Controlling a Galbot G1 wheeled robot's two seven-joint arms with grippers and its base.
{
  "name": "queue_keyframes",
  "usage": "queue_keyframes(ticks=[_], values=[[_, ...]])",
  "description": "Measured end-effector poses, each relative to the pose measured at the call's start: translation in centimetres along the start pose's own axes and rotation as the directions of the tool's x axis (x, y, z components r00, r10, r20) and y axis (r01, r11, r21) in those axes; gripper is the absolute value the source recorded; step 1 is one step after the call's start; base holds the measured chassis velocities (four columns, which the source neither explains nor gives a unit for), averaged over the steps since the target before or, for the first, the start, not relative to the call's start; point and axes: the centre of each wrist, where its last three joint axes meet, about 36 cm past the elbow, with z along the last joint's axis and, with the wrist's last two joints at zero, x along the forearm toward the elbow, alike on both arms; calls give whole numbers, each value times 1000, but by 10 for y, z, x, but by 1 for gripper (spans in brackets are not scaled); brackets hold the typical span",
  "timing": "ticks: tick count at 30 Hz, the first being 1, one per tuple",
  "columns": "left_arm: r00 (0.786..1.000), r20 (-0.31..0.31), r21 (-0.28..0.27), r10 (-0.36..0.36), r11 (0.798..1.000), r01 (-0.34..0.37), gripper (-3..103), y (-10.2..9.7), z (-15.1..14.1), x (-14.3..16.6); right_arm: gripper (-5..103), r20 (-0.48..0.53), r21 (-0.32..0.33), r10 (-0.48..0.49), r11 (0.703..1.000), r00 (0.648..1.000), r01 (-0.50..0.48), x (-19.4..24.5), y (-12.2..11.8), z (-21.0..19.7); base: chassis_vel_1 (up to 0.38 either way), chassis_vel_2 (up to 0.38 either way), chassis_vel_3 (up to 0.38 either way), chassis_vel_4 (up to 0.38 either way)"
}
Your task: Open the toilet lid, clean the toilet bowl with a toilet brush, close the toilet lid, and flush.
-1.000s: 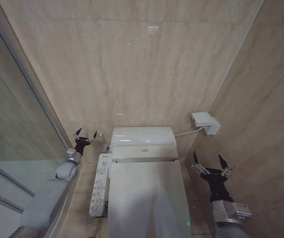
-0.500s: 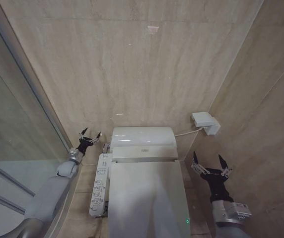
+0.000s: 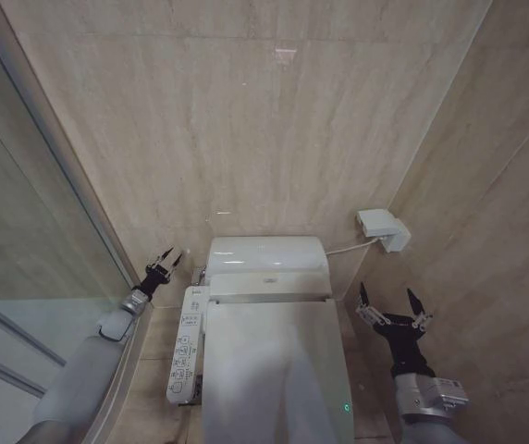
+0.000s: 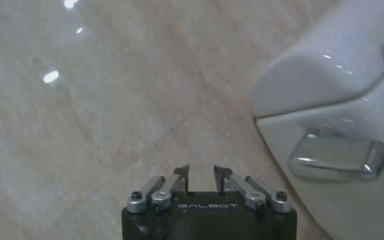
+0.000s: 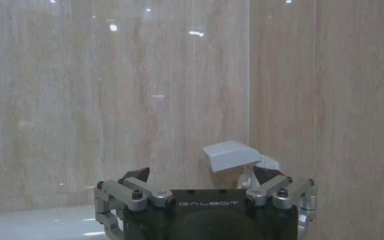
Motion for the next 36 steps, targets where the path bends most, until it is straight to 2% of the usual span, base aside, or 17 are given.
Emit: queue_keyframes(ticks=[4,7,8,14,24,30,36], values=[[1000,19,-44,15,999,-14,28,-1,-1,3,100,0,0,0,1000,1000,0,0,0,0,0,0,0,0],[999,28,-45,23,999,-22,28,-7,-3,6,100,0,0,0,1000,1000,0,0,0,0,0,0,0,0],[999,32,-44,28,999,-27,2,-11,-4,8,100,0,0,0,1000,1000,0,0,0,0,0,0,0,0],[998,40,-43,50,998,-48,0,-23,-8,18,100,0,0,0,1000,1000,0,0,0,0,0,0,0,0],[996,32,-49,78,996,-76,0,-31,-6,28,100,0,0,0,1000,1000,0,0,0,0,0,0,0,0],[995,39,-54,96,994,-94,0,-38,-7,26,100,0,0,0,1000,1000,0,0,0,0,0,0,0,0],[994,49,-59,96,994,-93,0,-36,-11,21,100,0,0,0,1000,1000,0,0,0,0,0,0,0,0]])
